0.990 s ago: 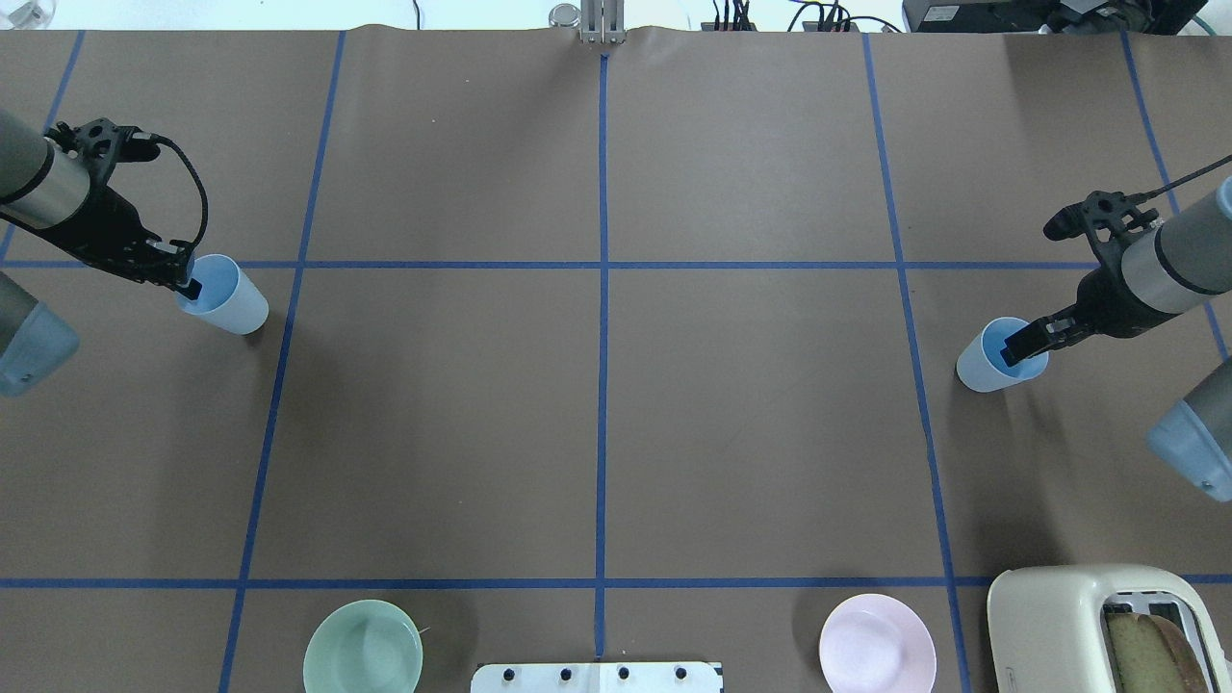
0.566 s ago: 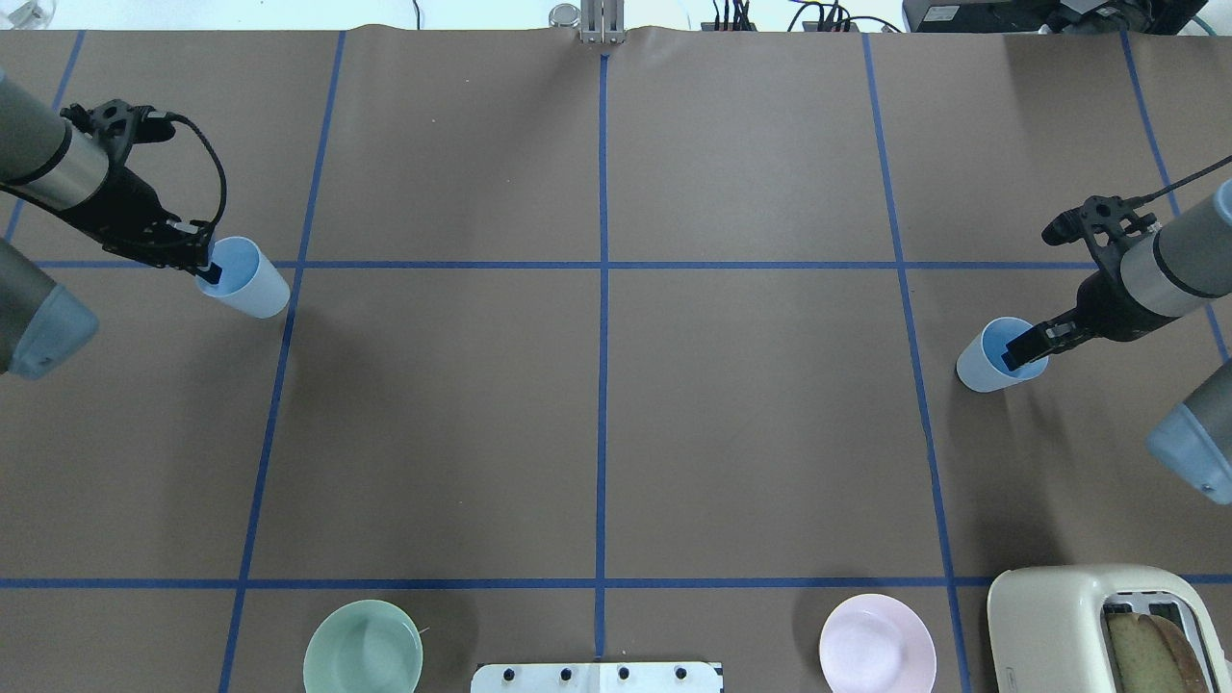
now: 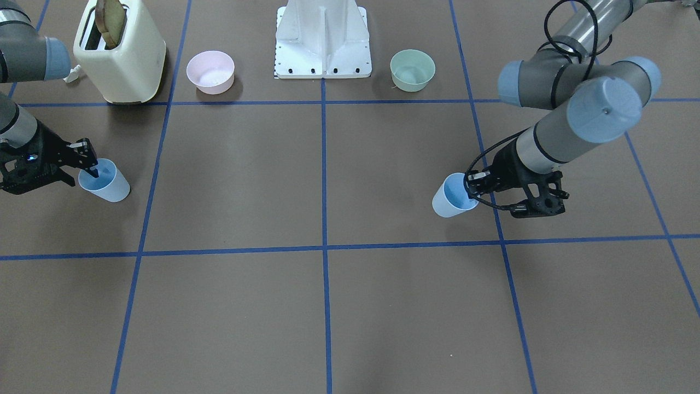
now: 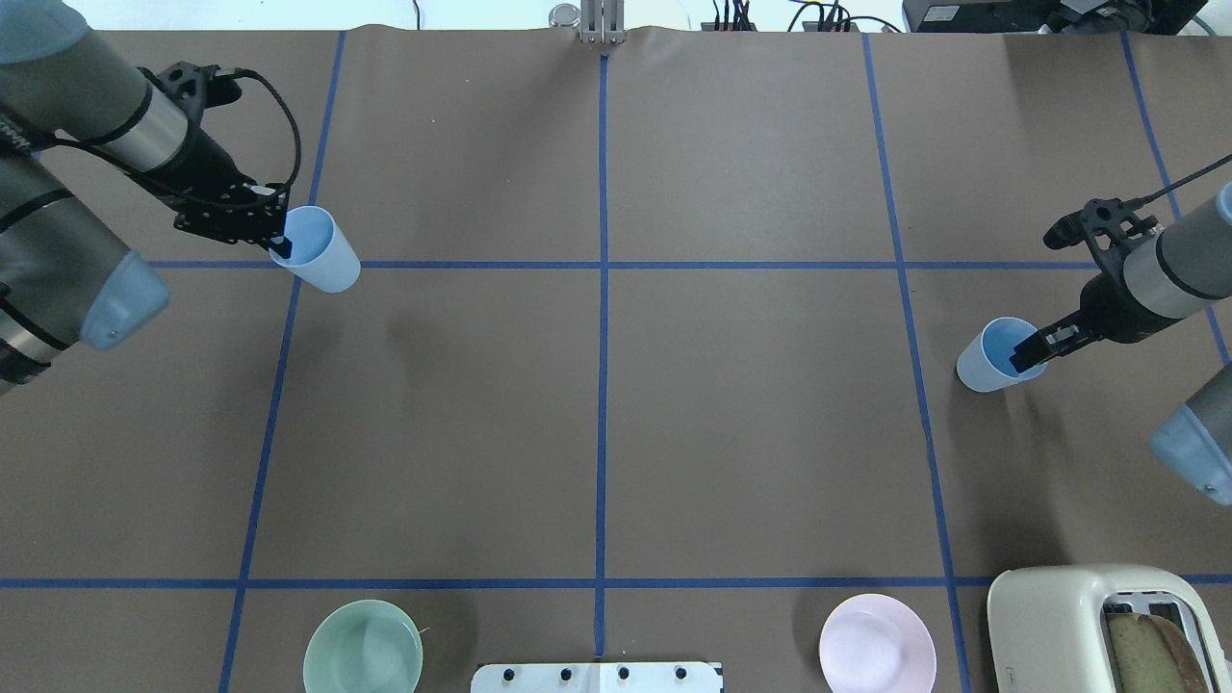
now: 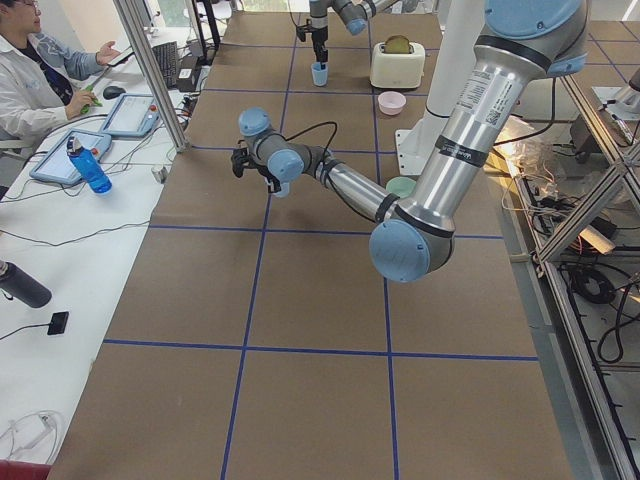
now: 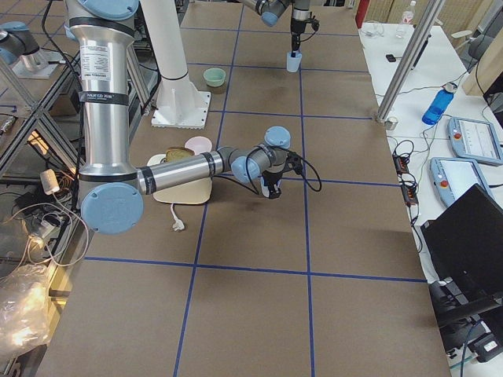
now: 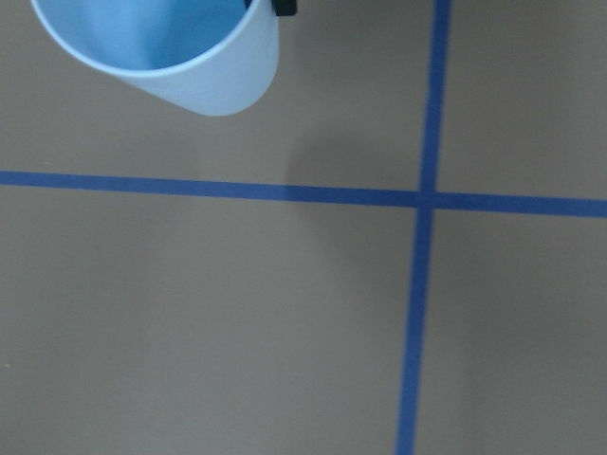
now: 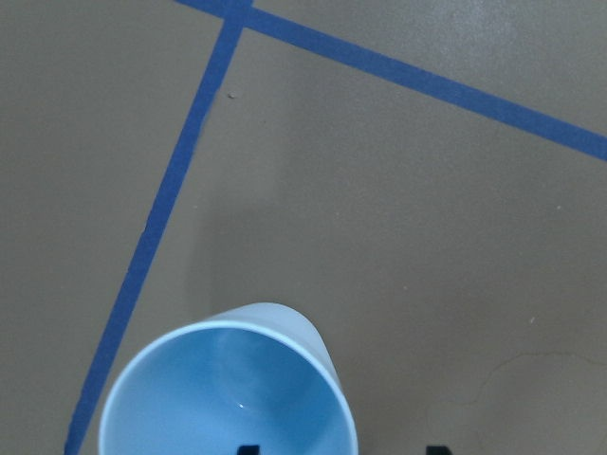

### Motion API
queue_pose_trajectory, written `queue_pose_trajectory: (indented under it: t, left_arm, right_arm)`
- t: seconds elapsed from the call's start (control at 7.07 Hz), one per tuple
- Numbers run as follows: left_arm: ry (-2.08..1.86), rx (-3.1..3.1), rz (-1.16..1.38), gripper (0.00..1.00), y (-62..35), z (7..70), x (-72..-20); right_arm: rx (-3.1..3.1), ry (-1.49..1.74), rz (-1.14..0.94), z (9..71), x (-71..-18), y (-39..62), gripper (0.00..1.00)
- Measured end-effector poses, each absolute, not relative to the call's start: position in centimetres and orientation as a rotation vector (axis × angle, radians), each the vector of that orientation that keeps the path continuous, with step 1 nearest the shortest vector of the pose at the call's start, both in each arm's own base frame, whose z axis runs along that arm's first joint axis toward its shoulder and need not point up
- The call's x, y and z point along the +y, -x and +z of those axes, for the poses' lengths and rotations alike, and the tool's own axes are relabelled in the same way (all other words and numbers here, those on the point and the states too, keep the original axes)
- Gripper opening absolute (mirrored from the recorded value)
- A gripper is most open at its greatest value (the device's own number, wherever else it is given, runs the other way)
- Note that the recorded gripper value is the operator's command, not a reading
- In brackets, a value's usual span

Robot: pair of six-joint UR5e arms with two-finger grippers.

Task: Stack blue cups with both arms
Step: 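Carry the left cup toward the table centre while the right gripper lifts its cup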

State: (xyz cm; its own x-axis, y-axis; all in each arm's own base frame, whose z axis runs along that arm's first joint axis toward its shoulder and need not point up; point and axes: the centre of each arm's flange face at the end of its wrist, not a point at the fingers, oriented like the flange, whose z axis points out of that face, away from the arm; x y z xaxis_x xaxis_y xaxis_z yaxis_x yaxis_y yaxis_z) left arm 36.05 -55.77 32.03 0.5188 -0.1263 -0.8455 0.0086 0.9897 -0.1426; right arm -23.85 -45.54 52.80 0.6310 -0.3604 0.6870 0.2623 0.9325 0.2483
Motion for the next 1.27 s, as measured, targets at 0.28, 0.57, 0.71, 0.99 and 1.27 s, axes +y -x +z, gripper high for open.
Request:
queue_pose_trajectory:
  t: [0.28,0.57,0.71,0.99,1.27]
  left_arm:
    - [0.141,1.021,-0.111,0.0,-39.9,28.3,-54.5]
    - [0.132,0.989,-0.134,0.0,-42.4,25.0,-54.0]
    - [0.117,0.969,-0.132,0.0,-44.0,23.8,-53.4]
    - [0.108,0.961,-0.125,0.0,-46.1,21.5,-52.5]
    - [0.117,0.964,-0.135,0.0,-49.3,18.9,-51.6]
  right_arm:
    - [-0.813,-0.134,-0.349,52.7,-45.9,23.3,0.0]
    - [-0.813,-0.14,-0.342,52.6,-46.2,22.9,0.0]
    - [-0.813,-0.142,-0.341,52.5,-46.2,22.9,0.0]
    - [-0.809,-0.133,-0.337,52.4,-46.3,22.9,0.0]
    - [-0.816,-0.136,-0.324,51.7,-46.8,22.3,0.0]
